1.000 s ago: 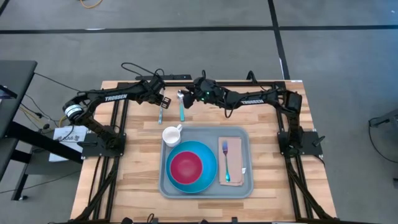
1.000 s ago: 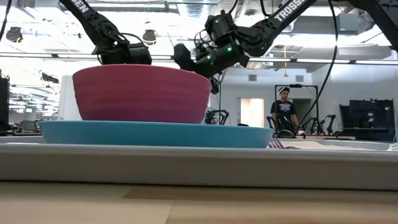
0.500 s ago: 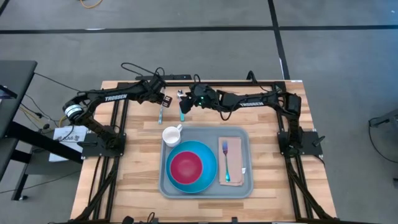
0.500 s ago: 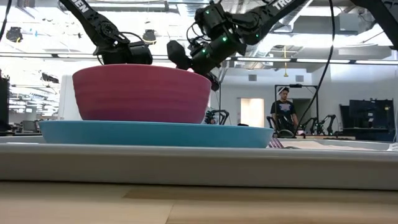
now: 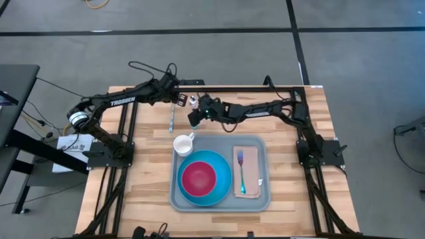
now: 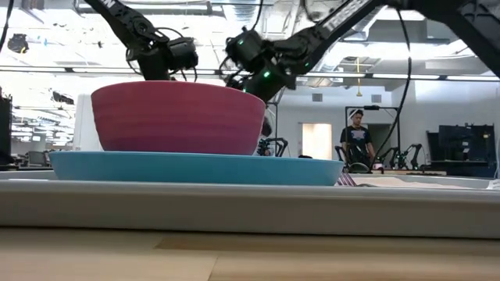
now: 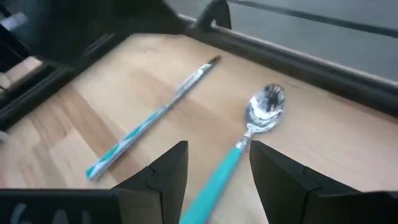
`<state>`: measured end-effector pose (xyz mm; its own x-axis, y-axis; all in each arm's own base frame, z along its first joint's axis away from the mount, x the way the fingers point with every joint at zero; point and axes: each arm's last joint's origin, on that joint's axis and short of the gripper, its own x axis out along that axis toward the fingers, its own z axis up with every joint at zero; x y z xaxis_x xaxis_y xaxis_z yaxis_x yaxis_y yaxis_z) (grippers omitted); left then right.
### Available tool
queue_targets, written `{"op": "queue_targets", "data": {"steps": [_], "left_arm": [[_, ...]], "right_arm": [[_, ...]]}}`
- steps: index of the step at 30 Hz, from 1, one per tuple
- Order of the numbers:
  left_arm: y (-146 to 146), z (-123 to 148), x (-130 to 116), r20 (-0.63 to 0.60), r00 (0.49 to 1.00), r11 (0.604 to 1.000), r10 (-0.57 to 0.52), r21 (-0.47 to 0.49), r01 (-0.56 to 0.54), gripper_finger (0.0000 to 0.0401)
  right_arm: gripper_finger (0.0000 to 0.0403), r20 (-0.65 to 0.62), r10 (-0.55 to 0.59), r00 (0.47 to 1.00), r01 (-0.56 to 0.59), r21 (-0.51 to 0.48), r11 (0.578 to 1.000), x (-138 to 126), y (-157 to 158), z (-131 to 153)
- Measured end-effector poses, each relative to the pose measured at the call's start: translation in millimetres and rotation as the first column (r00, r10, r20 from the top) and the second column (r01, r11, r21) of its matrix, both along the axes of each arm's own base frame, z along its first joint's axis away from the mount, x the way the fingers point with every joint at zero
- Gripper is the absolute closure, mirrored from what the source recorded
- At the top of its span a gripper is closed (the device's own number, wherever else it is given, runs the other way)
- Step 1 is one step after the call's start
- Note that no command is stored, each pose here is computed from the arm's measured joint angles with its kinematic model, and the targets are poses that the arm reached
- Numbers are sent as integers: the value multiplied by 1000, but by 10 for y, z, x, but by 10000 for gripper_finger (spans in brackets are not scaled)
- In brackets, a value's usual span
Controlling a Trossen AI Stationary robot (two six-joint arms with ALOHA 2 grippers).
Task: Set up tray
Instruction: Put the blue spoon on the gray napkin to the right of the purple fork
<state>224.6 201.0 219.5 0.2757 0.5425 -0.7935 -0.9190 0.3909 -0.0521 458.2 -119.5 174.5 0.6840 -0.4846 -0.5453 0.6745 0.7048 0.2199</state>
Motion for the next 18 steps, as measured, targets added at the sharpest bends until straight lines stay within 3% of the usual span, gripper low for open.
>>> {"op": "queue_targets", "data": {"steps": [5, 10, 18], "left_arm": [[-1, 21, -38, -81, 996, 999, 47, 26, -45, 319], [-28, -10, -106, -181, 979, 996, 91, 32, -87, 319], [-101, -39, -123, -221, 970, 994, 103, -8, -108, 319]], "right_arm": [[237, 8, 24, 1000, -24, 2, 1000, 234, -56, -73], [237, -114, -14, 993, 17, 25, 1000, 361, -56, -143], [237, -179, -104, 978, 120, 82, 989, 324, -4, -123]]}}
